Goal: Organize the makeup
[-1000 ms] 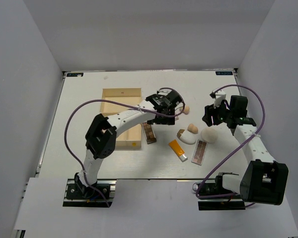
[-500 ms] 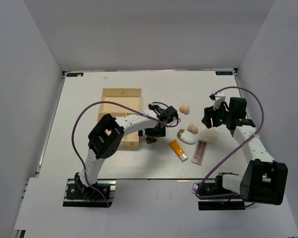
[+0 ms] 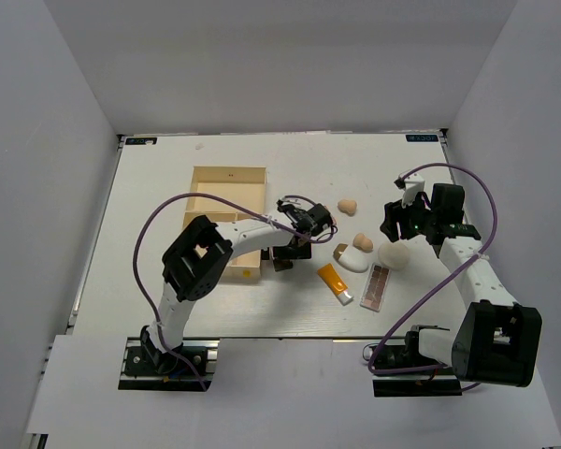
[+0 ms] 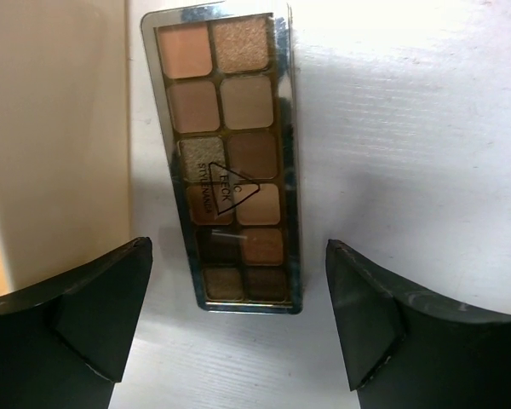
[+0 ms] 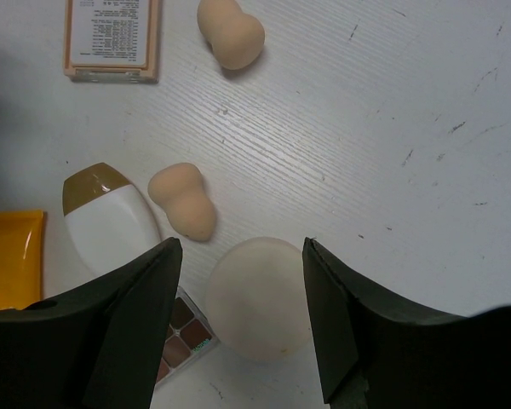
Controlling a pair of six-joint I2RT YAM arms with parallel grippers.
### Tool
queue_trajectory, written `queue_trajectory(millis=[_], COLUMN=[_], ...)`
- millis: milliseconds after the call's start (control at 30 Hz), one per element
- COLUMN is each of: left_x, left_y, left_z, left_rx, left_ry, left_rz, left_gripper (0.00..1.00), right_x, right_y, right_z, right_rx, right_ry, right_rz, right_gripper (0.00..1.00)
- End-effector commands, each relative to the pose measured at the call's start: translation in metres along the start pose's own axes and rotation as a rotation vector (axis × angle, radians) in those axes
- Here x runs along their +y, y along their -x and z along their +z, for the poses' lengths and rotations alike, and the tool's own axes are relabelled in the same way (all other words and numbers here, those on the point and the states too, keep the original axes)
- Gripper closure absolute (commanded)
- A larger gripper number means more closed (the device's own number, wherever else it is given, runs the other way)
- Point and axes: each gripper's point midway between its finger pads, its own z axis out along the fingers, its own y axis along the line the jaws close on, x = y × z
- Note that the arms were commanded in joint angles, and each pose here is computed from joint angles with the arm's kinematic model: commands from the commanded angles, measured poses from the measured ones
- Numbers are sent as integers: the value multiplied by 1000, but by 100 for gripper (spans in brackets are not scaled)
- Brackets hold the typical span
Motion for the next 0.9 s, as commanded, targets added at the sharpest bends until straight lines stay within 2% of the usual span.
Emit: queue_trajectory(millis=[0,267,600,800,833,867], left_x=[-3,-9,-19,-30,-33,-35], left_y=[-2,-20,-38,-21,-14,-8], left_z=[6,20,33,19,14,8], left_rx=[6,26,63,24,6,-10], left_ry=[-44,-107,-145,-200,-218,-233], left_rz=[-50,-50,0,9,18,21], left_gripper=[9,16,34,57,66,69], right_x=[-6,-10,-14,-14,-14,-14], right_y=[8,8,9,9,9,9], right_z=[1,0,-1,-1,-1,-1], right_rx=[-30,-30,-33,-34,-32,-32], right_ry=[-20,-33,-38,-37,-35,-35], right_rz=[-5,-1,6,7,7,7], right_gripper=[35,35,35,34,35,35])
